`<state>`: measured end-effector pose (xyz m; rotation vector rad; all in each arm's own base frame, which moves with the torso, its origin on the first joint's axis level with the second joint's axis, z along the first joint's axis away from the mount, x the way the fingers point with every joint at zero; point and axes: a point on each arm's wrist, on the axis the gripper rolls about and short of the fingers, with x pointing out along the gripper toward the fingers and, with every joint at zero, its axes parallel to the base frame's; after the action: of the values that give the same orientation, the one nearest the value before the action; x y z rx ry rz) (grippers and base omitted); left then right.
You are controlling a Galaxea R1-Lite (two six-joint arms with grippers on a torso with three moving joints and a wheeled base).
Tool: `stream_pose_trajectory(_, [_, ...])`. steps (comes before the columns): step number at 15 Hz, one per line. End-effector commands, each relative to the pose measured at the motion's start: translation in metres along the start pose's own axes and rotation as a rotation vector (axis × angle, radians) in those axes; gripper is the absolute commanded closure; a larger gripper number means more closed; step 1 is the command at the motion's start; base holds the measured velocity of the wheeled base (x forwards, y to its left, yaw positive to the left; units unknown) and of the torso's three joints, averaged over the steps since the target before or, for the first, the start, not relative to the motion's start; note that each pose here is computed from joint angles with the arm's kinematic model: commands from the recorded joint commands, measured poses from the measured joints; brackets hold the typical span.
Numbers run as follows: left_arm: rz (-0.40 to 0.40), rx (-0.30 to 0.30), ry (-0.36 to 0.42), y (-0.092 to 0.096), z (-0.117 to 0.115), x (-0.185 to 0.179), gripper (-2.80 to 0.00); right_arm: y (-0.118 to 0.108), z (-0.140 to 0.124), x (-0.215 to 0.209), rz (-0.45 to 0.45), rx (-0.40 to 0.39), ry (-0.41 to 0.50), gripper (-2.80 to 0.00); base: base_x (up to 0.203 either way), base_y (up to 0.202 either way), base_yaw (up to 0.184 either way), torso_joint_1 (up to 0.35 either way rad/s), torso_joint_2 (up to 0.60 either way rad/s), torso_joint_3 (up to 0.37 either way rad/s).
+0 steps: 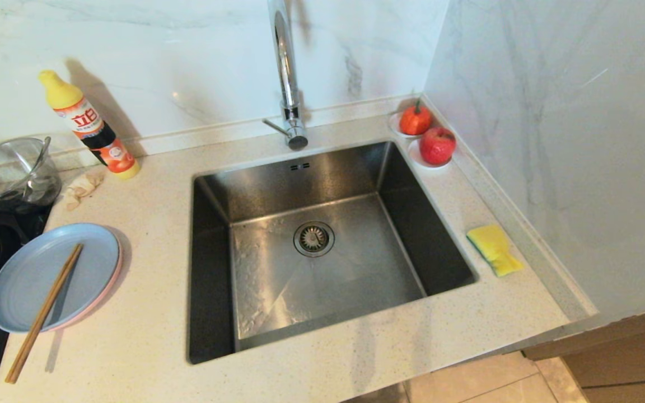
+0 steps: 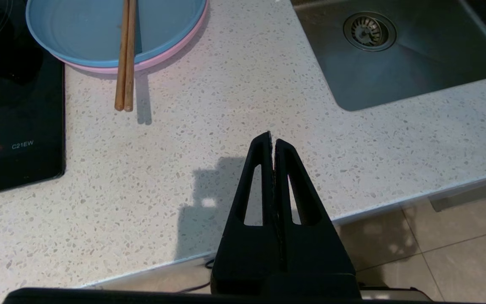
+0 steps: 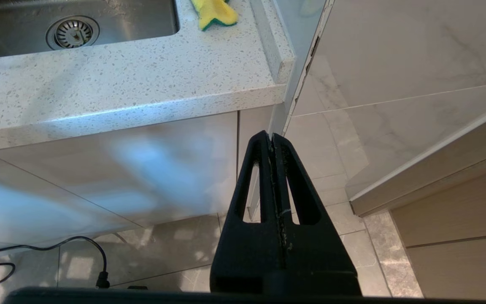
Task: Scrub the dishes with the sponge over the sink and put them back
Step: Grab the dish soap
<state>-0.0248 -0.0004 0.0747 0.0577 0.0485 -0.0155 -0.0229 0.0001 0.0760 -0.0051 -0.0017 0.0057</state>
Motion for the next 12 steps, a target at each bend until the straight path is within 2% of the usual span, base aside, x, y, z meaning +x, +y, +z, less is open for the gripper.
stream_pose_trajectory(1, [0.0, 0.0, 0.001, 0.0, 0.0, 0.0001, 0.0, 0.0, 0.0, 0.0, 0.0, -0.001, 0.0, 0.0, 0.0, 0.0, 0.0, 0.0, 0.0, 0.0])
stream_pose_trajectory(12, [0.008, 0.003, 0.001, 0.0002, -0.0002, 0.0003, 0.0, 0.0, 0.0, 0.0, 0.0, -0.001, 0.0, 0.0, 0.0, 0.0, 0.0, 0.0, 0.0, 0.0])
